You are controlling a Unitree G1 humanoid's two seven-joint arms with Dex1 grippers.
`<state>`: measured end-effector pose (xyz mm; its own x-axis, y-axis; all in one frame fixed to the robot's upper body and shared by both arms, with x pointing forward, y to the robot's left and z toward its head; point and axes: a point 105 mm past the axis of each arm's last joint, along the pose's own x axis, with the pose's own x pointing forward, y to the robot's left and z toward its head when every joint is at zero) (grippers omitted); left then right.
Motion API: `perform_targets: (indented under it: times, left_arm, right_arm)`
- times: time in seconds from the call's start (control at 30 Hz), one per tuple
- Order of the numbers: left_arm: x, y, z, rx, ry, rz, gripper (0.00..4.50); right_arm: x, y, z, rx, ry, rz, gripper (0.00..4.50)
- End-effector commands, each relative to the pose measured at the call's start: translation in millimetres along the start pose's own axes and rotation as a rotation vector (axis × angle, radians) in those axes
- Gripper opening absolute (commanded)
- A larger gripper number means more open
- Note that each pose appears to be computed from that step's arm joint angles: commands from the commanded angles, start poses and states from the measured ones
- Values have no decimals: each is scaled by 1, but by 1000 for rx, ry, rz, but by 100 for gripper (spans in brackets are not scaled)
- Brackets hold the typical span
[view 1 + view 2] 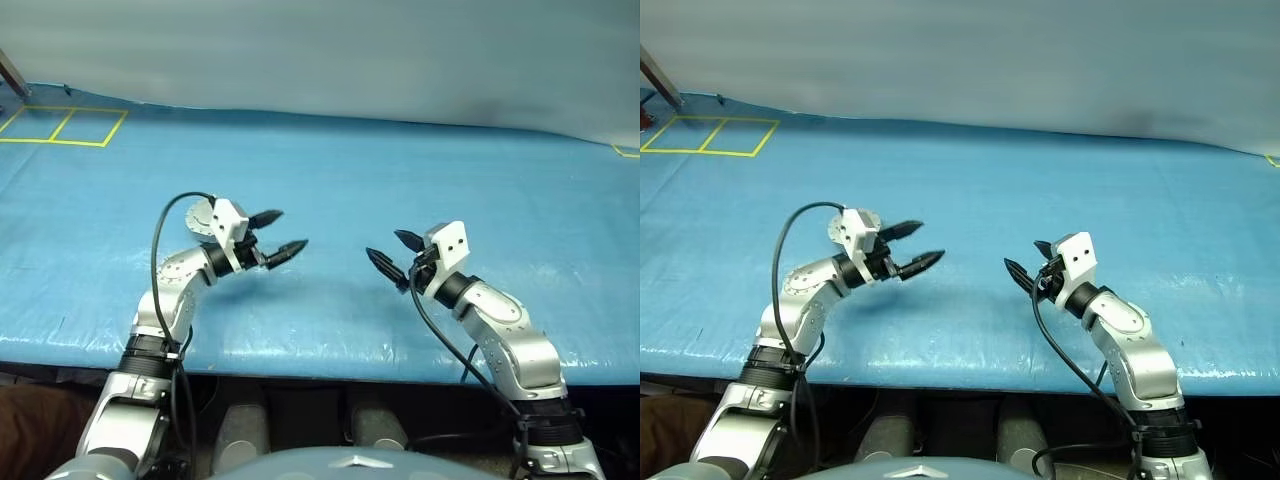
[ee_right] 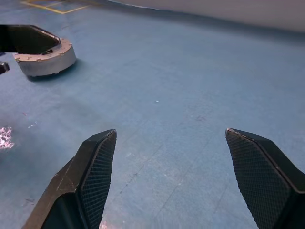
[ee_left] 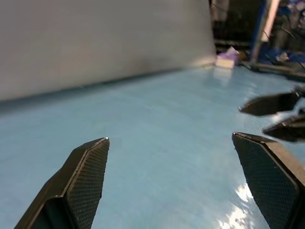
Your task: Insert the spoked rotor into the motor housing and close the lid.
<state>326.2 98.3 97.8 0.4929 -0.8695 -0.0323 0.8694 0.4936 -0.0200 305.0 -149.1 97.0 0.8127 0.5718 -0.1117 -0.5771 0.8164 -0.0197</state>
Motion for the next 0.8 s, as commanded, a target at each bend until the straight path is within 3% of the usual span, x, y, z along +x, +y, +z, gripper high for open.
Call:
perform_targets:
  times: [0.03, 0.23, 0.37, 0.8]
  left_arm:
    - [1, -9, 6, 81, 29, -68, 448]
    - [-1, -15, -1, 82, 60, -109, 448]
    - [-1, -12, -1, 110, 55, -87, 450]
    - [0, -12, 1, 136, 32, -65, 450]
  right_arm:
    - [-3, -9, 8, -44, -26, -18, 385]
    - [-3, -2, -1, -35, 20, 59, 385]
    - [-2, -2, 2, -39, -1, 50, 447]
    - [0, -4, -1, -71, 4, 35, 447]
